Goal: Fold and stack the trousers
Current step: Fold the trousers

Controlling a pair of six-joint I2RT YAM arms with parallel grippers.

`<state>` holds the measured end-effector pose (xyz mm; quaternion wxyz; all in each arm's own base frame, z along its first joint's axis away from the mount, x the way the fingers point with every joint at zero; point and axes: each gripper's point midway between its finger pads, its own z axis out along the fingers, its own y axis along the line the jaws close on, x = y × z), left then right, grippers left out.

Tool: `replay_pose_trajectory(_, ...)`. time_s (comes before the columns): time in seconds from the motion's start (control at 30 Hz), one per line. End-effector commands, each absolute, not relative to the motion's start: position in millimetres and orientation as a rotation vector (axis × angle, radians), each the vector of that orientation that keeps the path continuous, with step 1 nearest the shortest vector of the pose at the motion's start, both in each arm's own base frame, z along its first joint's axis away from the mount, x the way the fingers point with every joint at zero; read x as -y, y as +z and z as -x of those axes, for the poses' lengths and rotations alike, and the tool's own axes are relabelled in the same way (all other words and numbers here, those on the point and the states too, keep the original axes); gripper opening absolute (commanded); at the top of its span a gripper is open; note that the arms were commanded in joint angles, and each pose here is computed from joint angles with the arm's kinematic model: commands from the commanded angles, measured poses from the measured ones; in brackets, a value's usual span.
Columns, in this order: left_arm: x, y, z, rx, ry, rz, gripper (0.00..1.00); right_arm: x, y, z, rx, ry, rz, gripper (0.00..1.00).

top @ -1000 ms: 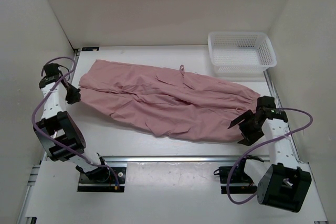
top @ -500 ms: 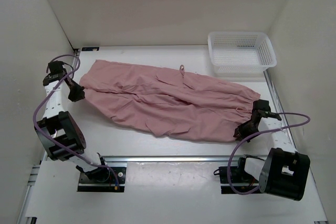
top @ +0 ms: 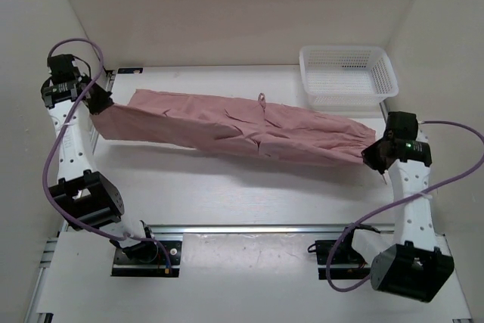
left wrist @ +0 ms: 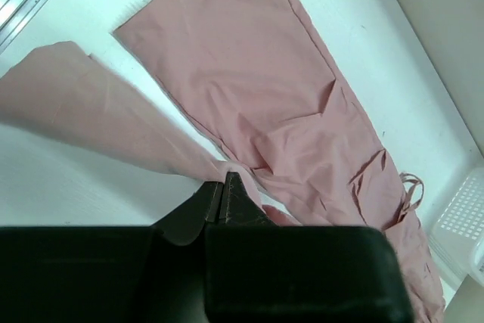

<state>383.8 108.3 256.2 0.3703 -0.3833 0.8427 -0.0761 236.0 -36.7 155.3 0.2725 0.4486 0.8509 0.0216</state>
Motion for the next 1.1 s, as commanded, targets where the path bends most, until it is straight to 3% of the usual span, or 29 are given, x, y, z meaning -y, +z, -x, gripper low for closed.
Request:
replay_pose_trajectory(0.0, -108, 286, -375, -2.117, -0.184, 0.954, 0.10, 50, 170, -195, -2.331, -0.113, -1.196, 0.00)
replay_pose_trajectory(0.37, -115, 283, -294, -2.071, -0.019, 1.033, 0.10, 48, 208, -132, -2.244, -0.159, -1.198, 0.00)
replay_pose_trajectory(0.47, -114, 283, -291, -2.073, 0.003, 1.018, 0.10, 50, 222, -132, -2.207, -0.157, -1.191, 0.00)
replay_pose_trajectory(0.63, -97, 284, -341, -2.168, -0.070, 0.834, 0.10, 60, 236, -155, -2.151, -0.176, -1.158, 0.00)
replay_pose_trajectory(1.07, -119, 228, -441, -2.311, -0.007, 0.924, 0.10, 84, 213, -238, -2.209, -0.259, -1.176, 0.00)
